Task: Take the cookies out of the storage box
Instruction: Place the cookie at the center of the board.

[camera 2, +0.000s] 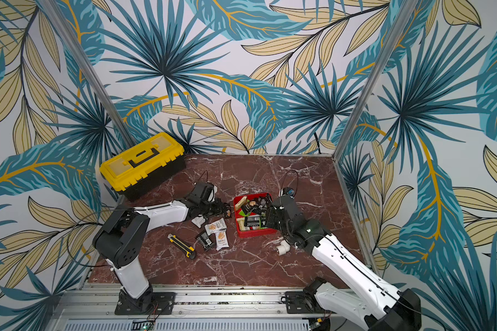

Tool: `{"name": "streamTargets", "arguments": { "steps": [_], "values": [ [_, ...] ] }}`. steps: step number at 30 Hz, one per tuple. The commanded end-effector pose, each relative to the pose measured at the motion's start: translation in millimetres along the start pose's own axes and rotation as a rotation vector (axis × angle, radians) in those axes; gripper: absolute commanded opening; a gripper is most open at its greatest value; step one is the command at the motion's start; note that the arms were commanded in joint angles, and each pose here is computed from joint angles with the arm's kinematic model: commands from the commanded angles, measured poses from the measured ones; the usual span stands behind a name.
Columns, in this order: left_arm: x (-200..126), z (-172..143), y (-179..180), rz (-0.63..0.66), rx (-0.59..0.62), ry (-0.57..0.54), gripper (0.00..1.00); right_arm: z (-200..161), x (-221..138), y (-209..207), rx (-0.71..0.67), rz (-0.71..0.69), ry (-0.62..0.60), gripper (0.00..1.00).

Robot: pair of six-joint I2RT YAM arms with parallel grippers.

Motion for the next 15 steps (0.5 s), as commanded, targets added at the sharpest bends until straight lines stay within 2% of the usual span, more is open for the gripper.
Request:
{"name": "streamTargets", "arguments": {
  "steps": [1, 3, 6, 15],
  "values": [
    [0, 14, -7, -0.013, 0.007, -0.035, 0.33, -5, 5, -1, -0.007, -0.002, 0.017, 0.43],
    [-3, 15, -7, -0.004, 0.011, -0.047, 0.42, -5, 6, -1, -0.008, -0.002, 0.018, 0.43],
    [-14, 19, -10, 0.001, 0.025, -0.076, 0.46, -6, 10, -1, -0.014, -0.005, 0.028, 0.43],
    [-81, 29, -29, 0.009, 0.047, -0.264, 0.47, -3, 34, 19, -0.01, 0.05, 0.077, 0.48]
  ]
}}
Point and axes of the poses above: each gripper's point midway between its finger pads, its own x axis out along the fingers, its own y axis along the line the jaws close on, z = x × y, the point moved 3 cm from there along -x, back along the fingers, and after that the axes turned 9 degrees about -x, right-handed, at the moved point
